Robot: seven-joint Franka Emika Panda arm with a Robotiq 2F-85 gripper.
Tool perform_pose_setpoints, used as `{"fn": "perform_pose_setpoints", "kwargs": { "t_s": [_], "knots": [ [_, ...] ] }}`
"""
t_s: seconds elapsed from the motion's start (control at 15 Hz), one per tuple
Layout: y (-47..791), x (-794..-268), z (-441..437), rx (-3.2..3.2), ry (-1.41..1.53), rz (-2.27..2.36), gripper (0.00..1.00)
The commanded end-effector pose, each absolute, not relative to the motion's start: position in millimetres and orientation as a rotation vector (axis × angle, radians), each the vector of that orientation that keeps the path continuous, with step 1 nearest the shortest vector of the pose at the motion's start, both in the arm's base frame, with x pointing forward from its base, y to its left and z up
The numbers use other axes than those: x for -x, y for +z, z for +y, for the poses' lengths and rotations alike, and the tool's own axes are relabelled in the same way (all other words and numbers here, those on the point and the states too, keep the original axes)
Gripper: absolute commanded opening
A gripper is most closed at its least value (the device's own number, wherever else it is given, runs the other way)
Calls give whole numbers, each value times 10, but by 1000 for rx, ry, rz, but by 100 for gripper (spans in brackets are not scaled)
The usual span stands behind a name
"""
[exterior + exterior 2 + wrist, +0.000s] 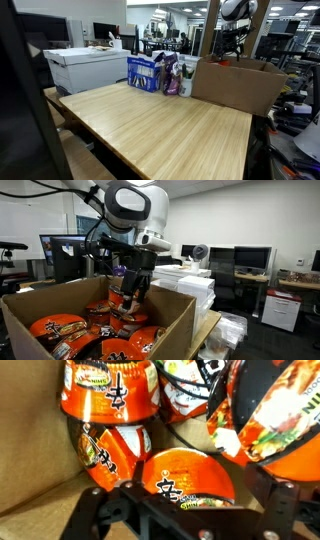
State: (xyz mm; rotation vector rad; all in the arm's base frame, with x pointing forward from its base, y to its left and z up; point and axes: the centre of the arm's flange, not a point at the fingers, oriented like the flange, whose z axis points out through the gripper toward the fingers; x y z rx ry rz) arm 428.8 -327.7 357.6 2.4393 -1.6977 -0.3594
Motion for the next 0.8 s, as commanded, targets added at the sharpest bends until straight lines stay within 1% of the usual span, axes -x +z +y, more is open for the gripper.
{"fn": "perform_pose_setpoints", "kwargs": {
  "t_s": [0.0, 0.27, 0.4, 0.73],
  "knots": [
    [3634, -4235, -3247, -2538, -507, -1661, 100],
    [3636, -4202, -3245, -2515, -600, -1675, 100],
    [3611, -4201, -3248, -2479, -560, -1714, 100],
    [3470, -4258, -3210, -2429, -297, -1883, 100]
  ]
}}
